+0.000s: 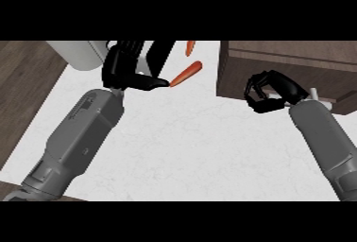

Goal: Pick up the cup, place it into the drawer and close the drawer

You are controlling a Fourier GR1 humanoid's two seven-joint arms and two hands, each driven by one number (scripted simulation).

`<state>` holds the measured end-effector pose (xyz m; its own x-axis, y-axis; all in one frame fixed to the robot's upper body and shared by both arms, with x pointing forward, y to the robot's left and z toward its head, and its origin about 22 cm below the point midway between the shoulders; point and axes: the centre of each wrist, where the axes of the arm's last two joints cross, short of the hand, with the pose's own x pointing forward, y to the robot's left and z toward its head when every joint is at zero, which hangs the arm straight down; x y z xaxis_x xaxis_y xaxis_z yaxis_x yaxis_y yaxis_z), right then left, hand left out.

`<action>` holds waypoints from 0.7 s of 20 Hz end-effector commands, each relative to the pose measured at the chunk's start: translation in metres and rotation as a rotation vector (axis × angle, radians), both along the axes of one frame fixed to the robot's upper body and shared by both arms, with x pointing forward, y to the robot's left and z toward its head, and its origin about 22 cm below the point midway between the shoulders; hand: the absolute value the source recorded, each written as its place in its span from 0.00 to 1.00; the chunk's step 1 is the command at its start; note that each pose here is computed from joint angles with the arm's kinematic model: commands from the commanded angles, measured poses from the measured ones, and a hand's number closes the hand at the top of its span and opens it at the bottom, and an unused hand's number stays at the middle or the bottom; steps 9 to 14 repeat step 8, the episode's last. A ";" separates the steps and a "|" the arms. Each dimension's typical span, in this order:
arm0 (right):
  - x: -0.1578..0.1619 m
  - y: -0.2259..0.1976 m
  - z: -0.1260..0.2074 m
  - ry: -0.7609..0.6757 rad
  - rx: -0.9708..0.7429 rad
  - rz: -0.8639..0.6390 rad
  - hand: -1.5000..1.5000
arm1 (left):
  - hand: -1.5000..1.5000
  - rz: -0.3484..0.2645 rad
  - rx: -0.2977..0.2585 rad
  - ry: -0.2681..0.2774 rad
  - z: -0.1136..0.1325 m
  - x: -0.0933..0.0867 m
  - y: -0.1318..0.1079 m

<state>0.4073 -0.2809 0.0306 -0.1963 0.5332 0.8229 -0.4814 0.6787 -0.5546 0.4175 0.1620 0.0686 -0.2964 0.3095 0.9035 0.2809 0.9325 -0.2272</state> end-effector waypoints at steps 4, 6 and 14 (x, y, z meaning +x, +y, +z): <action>0.031 -0.034 0.092 -0.187 -0.028 -0.185 1.00 | 0.00 -0.027 -0.013 -0.002 0.001 -0.002 0.005; 0.028 -0.037 0.089 -0.183 -0.032 -0.184 1.00 | 0.00 -0.018 -0.009 0.004 -0.006 -0.005 0.006; 0.030 -0.035 0.097 -0.185 -0.014 -0.167 1.00 | 0.00 -0.041 -0.014 0.015 -0.011 -0.007 0.001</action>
